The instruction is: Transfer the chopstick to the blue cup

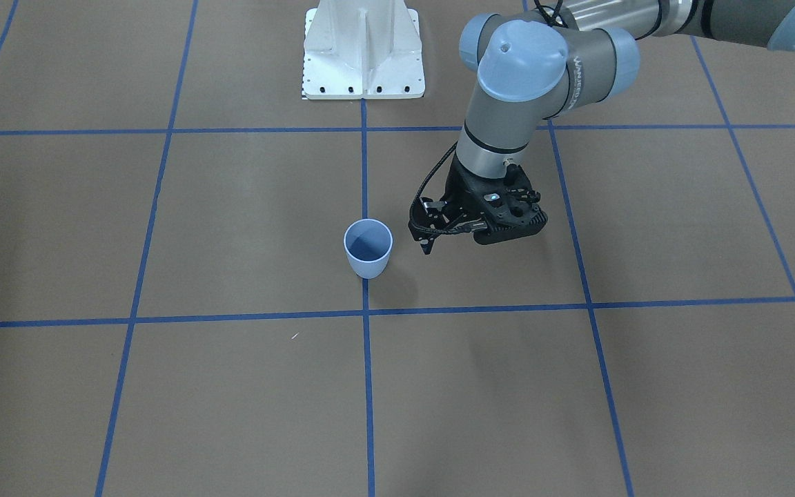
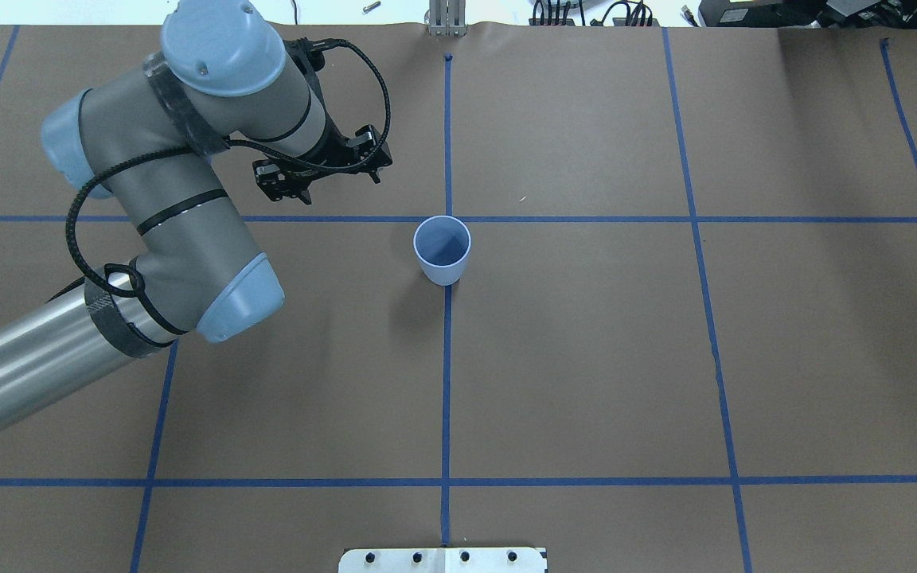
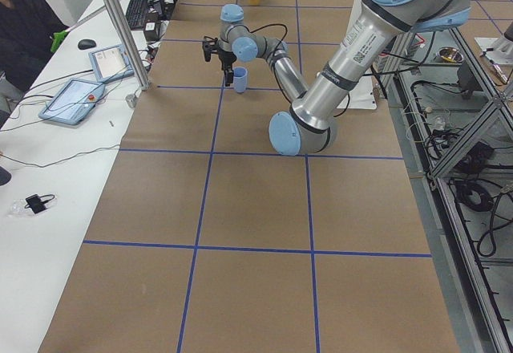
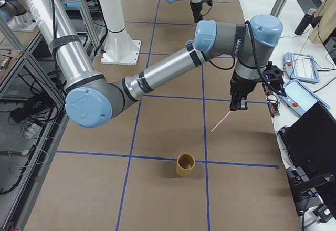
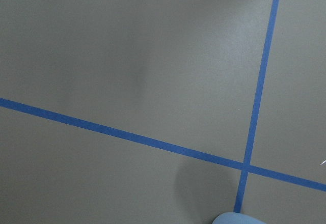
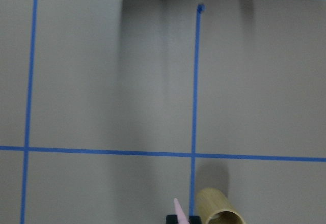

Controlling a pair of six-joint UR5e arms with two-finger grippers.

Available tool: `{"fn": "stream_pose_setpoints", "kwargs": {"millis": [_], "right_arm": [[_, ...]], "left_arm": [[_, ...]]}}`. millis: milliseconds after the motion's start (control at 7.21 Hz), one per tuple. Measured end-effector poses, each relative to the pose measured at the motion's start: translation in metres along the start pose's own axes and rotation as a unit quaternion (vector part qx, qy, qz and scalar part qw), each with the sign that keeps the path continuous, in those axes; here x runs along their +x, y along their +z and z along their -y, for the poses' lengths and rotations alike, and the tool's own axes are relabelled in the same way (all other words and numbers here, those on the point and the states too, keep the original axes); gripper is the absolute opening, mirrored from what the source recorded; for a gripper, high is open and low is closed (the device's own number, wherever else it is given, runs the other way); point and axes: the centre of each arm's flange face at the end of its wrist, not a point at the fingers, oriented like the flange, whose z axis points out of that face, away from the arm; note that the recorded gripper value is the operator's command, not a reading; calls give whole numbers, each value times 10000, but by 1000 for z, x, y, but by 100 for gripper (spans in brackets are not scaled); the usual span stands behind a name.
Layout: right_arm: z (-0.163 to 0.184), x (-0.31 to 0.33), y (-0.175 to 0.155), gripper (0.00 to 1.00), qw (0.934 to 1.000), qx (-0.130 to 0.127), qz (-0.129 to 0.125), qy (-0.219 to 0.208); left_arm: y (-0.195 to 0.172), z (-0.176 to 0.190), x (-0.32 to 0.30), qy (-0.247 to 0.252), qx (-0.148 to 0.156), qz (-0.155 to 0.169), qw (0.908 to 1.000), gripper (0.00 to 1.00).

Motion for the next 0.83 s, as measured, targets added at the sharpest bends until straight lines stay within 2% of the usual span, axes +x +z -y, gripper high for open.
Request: {"fn": "stream_pose_setpoints", "kwargs": {"millis": [139,416,693,832], "right_arm": [[12,-49,-2,0,9999,125,86,-5],[27,-143,18,0,9987,351,363,5],[31,-247,51,0,9954,502,815,77],[24,-301,55,0,9933,505,1031,159]], "left_arm": [[-14,25,-26,234,61,39,9997,99],[-51,103,-120,845,17,175,9963,99],[-90,170,-238,1338,-105,216,9907,99],[-103,201,-294,1573,-147,261,9871,99]]}}
